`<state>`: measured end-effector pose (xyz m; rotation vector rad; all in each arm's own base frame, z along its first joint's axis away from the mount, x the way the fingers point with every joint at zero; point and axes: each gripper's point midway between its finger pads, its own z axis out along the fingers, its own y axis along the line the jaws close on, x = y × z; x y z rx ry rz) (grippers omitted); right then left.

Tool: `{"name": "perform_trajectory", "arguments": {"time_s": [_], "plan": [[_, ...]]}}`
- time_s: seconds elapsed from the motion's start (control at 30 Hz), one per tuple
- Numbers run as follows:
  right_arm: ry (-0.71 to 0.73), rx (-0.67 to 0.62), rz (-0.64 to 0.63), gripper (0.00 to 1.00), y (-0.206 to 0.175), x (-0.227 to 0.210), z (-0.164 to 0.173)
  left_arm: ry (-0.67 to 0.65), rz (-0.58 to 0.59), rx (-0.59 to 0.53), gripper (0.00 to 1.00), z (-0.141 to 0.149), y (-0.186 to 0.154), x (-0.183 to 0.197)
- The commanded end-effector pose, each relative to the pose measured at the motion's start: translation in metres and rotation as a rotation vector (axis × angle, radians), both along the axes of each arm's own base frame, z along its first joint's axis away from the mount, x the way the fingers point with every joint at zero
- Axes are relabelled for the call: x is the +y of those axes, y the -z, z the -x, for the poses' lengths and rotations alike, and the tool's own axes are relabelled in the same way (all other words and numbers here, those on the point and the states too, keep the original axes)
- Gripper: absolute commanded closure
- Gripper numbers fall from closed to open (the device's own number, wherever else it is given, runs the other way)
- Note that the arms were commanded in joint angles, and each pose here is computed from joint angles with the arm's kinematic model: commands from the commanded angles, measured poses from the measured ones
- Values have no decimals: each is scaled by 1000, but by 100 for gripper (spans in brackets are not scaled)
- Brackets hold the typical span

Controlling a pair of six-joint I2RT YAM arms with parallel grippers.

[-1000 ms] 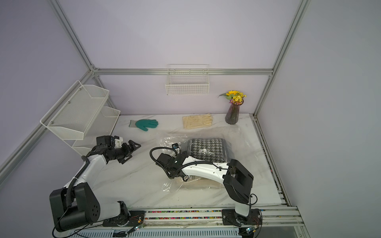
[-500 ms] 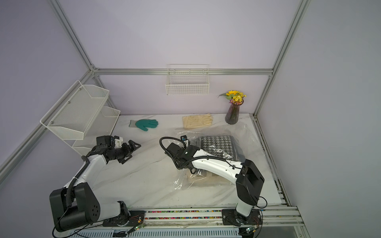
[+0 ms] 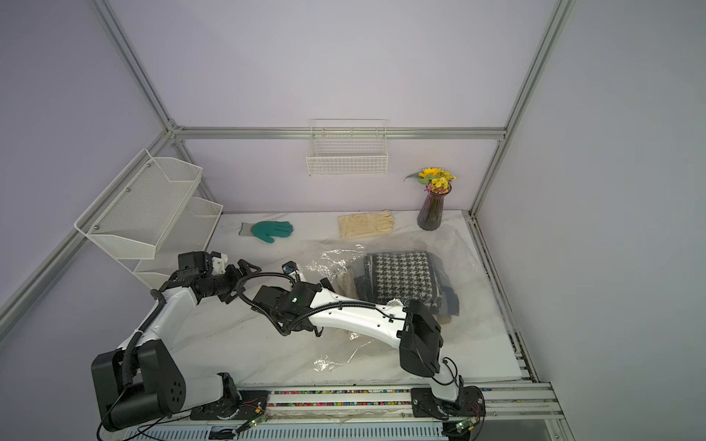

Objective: Take the scarf out of the vacuum bag
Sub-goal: Adjust the vacuum bag at the center of the board, then open the vacuum bag at the center of the board.

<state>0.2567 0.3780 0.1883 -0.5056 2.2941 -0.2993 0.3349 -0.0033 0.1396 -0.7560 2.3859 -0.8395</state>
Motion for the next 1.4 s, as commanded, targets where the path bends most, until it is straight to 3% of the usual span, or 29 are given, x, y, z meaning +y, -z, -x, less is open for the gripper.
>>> {"name": "perform_trajectory", "arguments": {"time_s": [0.0,0.7,1.0,1.37], "plan": [[39,-52,97,3,0,-7,2,1,15,-49,0,-4,-10,1],[53,17,311,3,84,-21,9,-83,60,-2,0,-2,3,19],[88,-7,318,13,73,-33,-11,-86,66,-3,0,-2,3,20],[43,19,262,14,63,-14,-17,-92,66,-6,0,-2,3,22]]}}
